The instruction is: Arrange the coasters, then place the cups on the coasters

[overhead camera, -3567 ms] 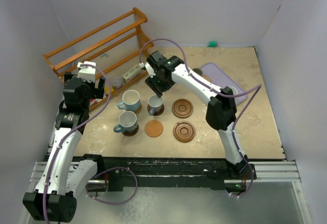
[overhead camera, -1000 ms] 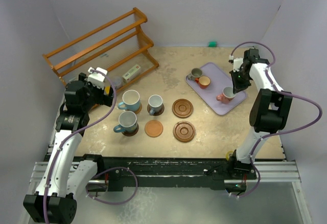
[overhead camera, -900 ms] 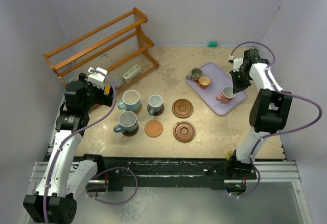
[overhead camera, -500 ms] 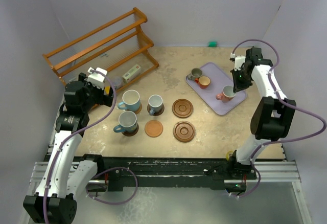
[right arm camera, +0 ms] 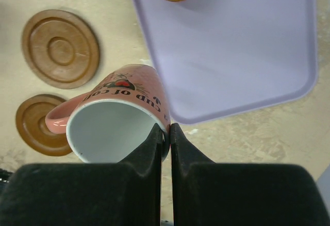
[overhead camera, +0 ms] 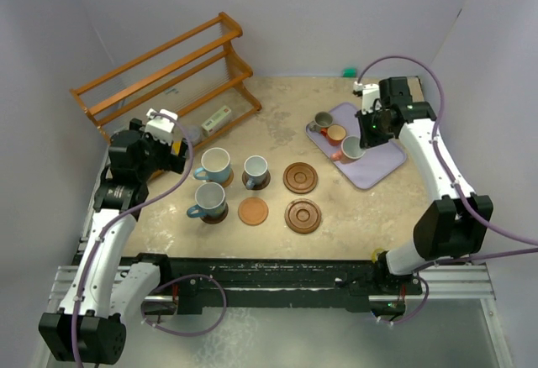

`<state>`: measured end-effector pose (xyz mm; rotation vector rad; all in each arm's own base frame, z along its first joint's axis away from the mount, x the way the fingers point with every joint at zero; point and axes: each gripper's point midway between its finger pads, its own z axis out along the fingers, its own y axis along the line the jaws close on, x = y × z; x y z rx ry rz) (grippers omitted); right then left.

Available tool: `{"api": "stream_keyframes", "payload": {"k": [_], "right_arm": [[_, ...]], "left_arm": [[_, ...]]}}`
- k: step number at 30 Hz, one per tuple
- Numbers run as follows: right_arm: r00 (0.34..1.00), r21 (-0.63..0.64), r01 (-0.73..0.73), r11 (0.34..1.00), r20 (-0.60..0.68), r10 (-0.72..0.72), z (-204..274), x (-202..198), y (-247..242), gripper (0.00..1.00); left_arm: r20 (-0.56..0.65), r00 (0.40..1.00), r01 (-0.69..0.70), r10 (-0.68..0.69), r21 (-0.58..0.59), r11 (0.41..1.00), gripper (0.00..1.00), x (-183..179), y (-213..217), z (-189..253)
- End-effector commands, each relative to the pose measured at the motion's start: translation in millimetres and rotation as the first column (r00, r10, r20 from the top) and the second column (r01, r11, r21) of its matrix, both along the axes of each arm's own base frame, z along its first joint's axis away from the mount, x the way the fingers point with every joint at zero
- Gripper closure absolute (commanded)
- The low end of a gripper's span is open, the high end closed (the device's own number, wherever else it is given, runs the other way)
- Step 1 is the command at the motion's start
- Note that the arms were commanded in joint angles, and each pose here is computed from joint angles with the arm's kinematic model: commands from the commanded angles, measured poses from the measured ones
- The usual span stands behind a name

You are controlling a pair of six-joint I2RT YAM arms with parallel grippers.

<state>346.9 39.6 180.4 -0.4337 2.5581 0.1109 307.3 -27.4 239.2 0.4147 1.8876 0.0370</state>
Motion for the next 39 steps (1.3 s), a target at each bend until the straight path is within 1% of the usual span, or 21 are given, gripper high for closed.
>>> {"api": "stream_keyframes", "payload": {"k": [1,7,14,17,21,26,31,39], "right_arm": [[0.997,0.074,-0.029,0.997,0.072,0.023,21.0,-9.0,41.7,1.0],[0.991,0.097,-0.126,0.987,0.058,0.121,11.8,-29.3,101.1,1.0],[0.973,0.137,-0.232,0.963,0.044,0.228,5.1,-49.7,167.0,1.0],[0.962,0.114,-0.275,0.955,0.038,0.272,1.1,-62.2,195.1,1.0],[0.961,0.06,-0.274,0.96,0.066,0.27,-3.8,-69.0,223.8,1.0],[0.954,0.065,-0.295,0.953,0.079,0.29,-6.0,-82.1,264.5,1.0],[0.952,0.056,-0.301,0.952,0.07,0.297,-12.4,-88.5,290.0,1.0],[0.952,0.046,-0.304,0.952,-0.028,0.305,-37.1,-96.1,302.7,1.0]], "left_arm": [[0.073,0.997,-0.034,0.031,0.041,0.999,0.01,17.8,9.8,21.3],[0.061,0.997,-0.043,0.04,0.044,0.998,0.01,33.4,10.8,15.3],[0.062,0.994,-0.089,0.085,0.065,0.994,0.01,46.6,19.2,2.8],[0.07,0.992,-0.113,0.108,0.069,0.991,0.01,49.2,23.2,-0.9],[0.088,0.986,-0.151,0.145,0.074,0.986,0.01,49.0,29.8,-1.2],[0.107,0.979,-0.181,0.172,0.077,0.98,0.01,43.9,35.1,-1.4],[0.137,0.972,-0.201,0.19,0.068,0.977,0.02,40.8,38.1,6.4],[0.156,0.968,-0.209,0.197,0.061,0.976,0.02,37.6,39.1,13.3]]}}
